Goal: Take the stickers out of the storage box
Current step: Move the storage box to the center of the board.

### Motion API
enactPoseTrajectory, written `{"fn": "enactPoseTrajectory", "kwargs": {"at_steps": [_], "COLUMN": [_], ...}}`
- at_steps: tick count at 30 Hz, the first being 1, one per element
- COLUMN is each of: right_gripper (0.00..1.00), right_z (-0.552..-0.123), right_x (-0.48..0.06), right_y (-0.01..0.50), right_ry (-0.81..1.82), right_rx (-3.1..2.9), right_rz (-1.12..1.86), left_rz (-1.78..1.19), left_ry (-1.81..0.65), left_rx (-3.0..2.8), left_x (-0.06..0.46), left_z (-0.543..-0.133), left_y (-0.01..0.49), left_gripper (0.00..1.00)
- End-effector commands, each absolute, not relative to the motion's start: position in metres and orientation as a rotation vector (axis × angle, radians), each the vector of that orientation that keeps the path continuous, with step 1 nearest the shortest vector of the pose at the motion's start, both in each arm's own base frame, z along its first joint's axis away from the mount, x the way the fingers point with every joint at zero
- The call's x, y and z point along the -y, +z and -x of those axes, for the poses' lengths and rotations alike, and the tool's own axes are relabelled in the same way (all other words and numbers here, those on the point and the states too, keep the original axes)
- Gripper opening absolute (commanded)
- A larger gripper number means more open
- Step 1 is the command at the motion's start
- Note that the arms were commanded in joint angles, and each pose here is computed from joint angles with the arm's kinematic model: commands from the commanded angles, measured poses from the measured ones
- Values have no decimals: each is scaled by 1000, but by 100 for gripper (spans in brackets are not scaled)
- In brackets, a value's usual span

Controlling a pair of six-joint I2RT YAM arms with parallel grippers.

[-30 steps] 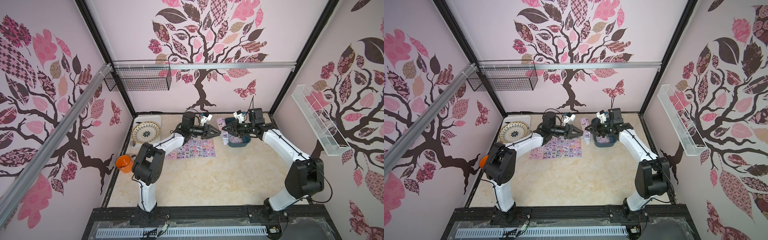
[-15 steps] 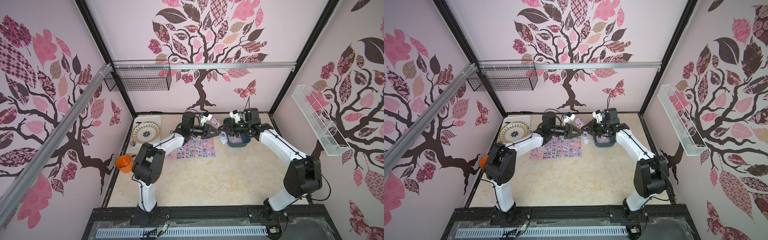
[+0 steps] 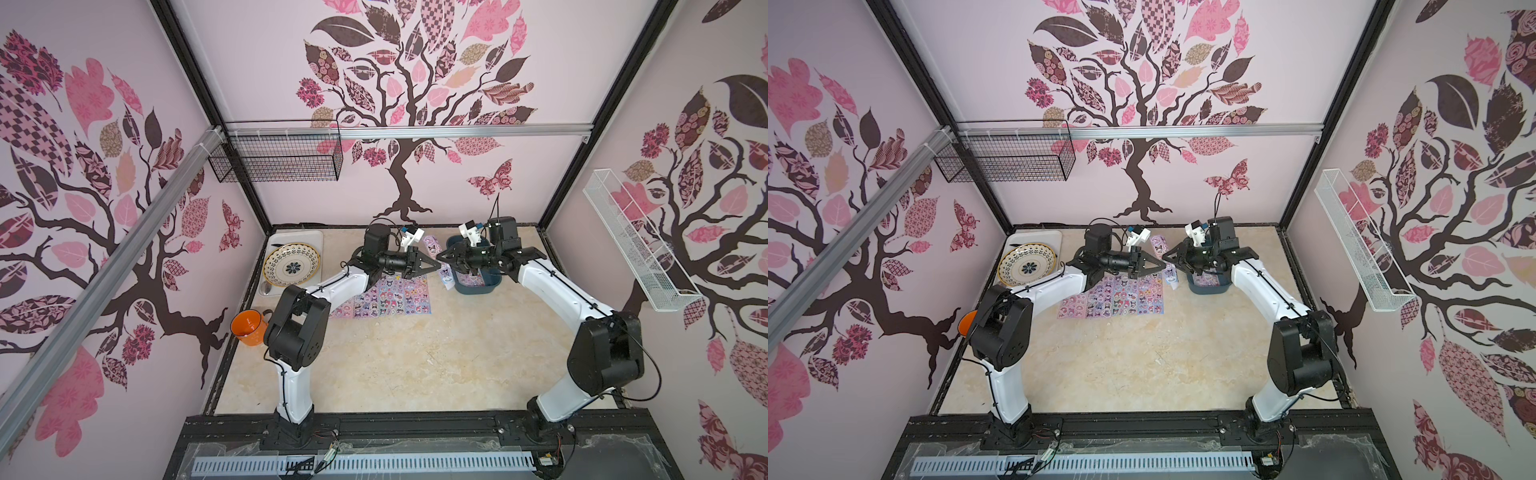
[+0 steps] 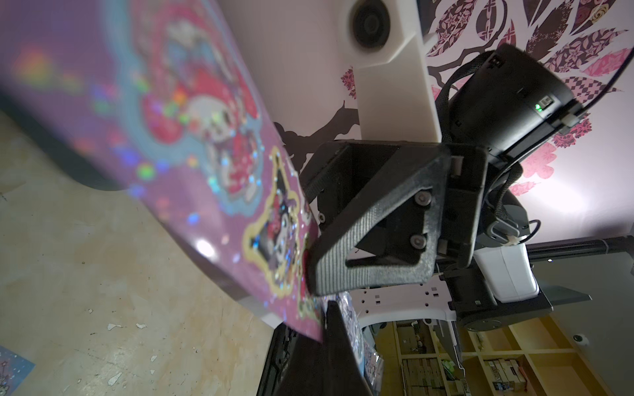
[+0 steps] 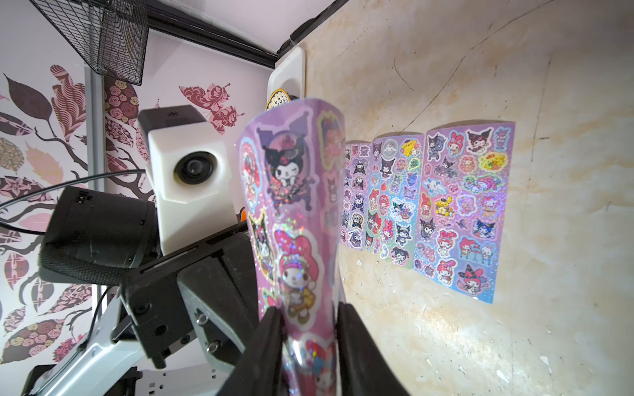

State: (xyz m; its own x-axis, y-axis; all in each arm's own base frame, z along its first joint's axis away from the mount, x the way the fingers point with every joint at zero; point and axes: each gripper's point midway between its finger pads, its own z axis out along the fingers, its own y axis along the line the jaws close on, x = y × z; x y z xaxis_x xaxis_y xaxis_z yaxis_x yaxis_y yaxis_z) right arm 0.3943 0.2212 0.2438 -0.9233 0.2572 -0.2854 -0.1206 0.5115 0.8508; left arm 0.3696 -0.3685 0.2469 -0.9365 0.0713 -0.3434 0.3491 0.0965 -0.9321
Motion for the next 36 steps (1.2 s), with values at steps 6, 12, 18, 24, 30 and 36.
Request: {"fn": "enactPoseTrajectory", "kwargs": {"at_steps": [6,12,18,24,30,36], "right_gripper": [47,62,75,94,99,99], "right_z": [-396,-386,-377,-375,-377,-375], "right_x": [-184,-165,-172,-181,-195,-221], "right_y": [257,252,256,264,285,300], "right_ry": [1417,1445,1569,1776,1842,1930], "right_rx": [-2300,-2293,-2230,-2121,-2064,-2035], "right_rz": [-176,-187,-154,-166,-139,-58], "left_rz": [-470,-479,-544,-637,-672,-688], "left_ry": [-1919,-1936,-1927,-1988,-2017,-2066], "left_rx": [-2138,-2149,-2176,-2144,-2124,-2059], "left_x": [366,363,354,350,352,355], "left_z": [-365,-356,-335,-315,-313,-316], "left_y": [257,259,266,284,293,310], "left_gripper": [0,0,0,0,0,0]}}
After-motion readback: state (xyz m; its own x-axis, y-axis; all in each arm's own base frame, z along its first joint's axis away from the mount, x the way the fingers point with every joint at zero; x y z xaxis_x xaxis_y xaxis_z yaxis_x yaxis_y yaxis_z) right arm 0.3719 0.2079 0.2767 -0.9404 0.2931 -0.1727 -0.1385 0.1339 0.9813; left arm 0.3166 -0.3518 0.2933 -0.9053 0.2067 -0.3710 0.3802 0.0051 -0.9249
